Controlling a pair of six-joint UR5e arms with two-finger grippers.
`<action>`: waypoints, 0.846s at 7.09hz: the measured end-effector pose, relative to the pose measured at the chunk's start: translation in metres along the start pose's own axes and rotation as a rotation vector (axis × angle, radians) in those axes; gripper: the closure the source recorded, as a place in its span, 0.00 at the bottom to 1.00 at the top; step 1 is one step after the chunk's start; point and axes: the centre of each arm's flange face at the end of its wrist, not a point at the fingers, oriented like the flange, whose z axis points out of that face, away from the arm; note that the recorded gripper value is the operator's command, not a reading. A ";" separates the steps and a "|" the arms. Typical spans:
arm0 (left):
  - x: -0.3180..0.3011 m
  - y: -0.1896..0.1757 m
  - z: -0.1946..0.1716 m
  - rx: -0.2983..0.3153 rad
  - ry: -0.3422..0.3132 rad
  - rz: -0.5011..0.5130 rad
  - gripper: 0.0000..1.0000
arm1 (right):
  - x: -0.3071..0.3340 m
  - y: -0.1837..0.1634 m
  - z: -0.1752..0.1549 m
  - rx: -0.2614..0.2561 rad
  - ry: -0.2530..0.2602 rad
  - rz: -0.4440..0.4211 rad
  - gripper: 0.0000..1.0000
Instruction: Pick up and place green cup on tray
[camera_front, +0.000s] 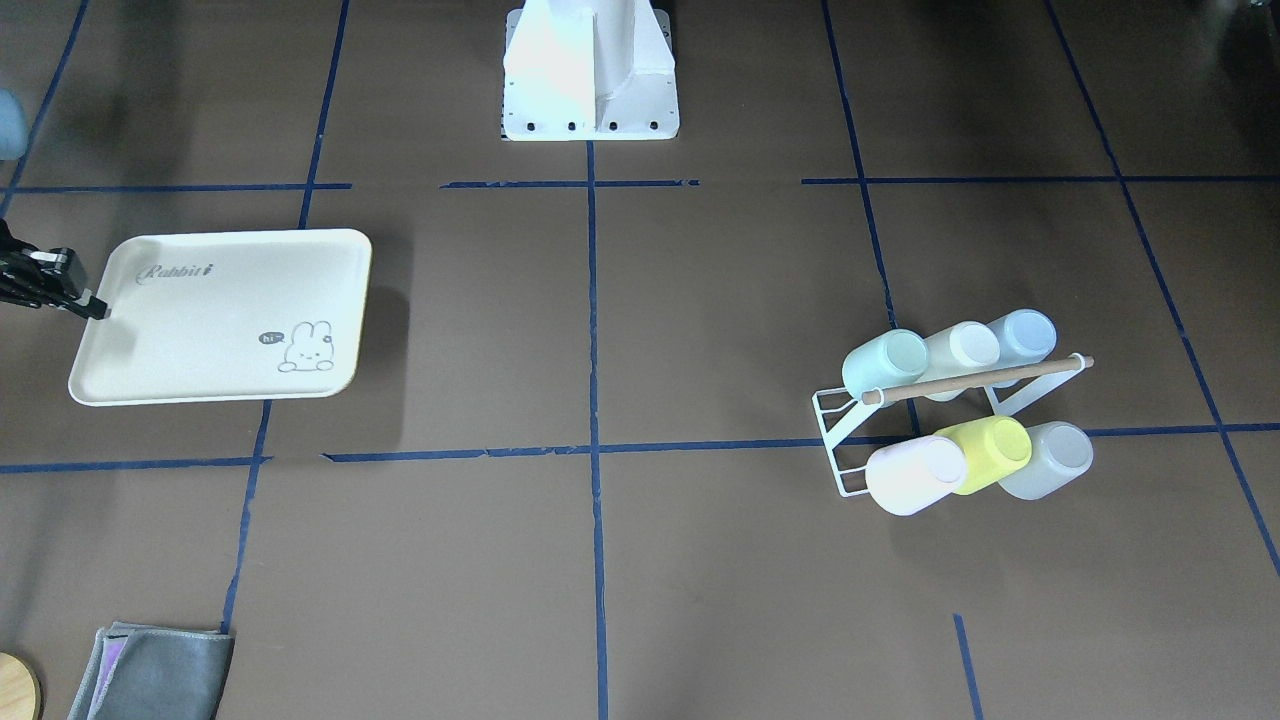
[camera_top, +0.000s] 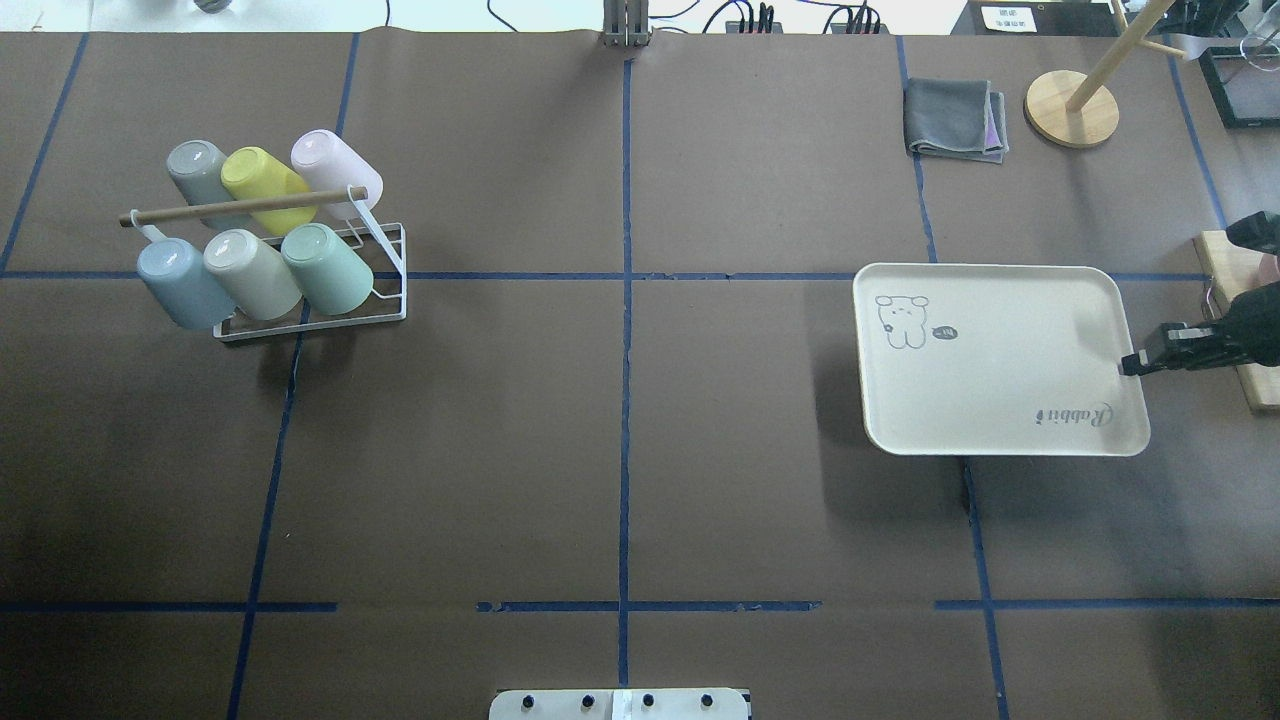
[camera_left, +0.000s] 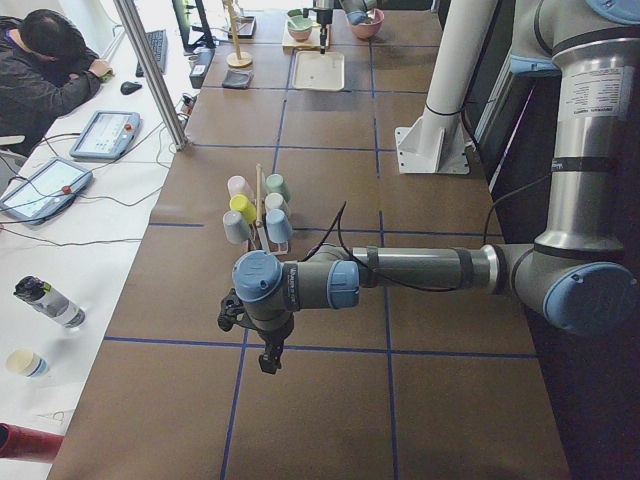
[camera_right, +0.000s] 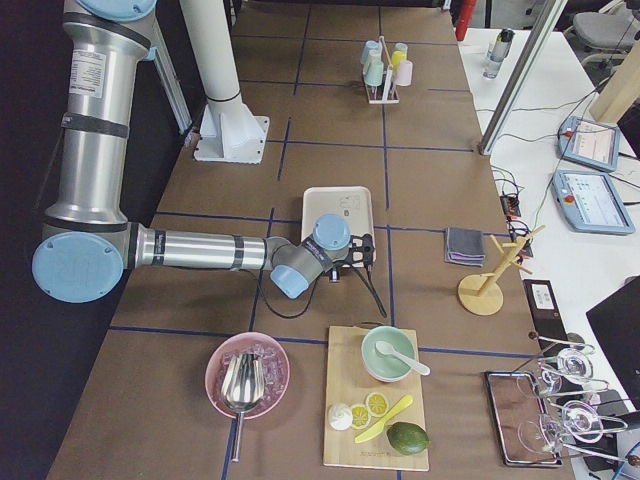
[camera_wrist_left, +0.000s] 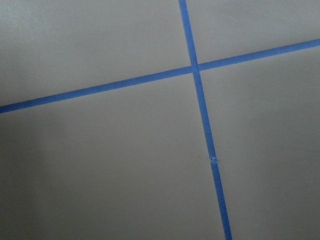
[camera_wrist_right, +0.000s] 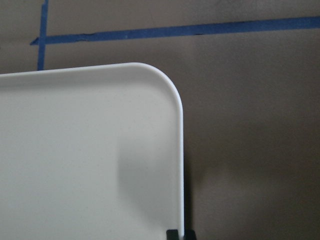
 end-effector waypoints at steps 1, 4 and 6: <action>0.000 0.000 0.000 0.000 0.000 0.000 0.00 | -0.042 -0.015 0.013 -0.014 -0.025 0.022 1.00; 0.001 0.000 0.000 0.001 0.000 0.002 0.00 | -0.190 -0.063 0.053 -0.034 -0.017 0.037 1.00; 0.001 0.000 0.000 0.001 0.000 0.002 0.00 | -0.260 -0.046 0.098 -0.030 0.000 0.032 1.00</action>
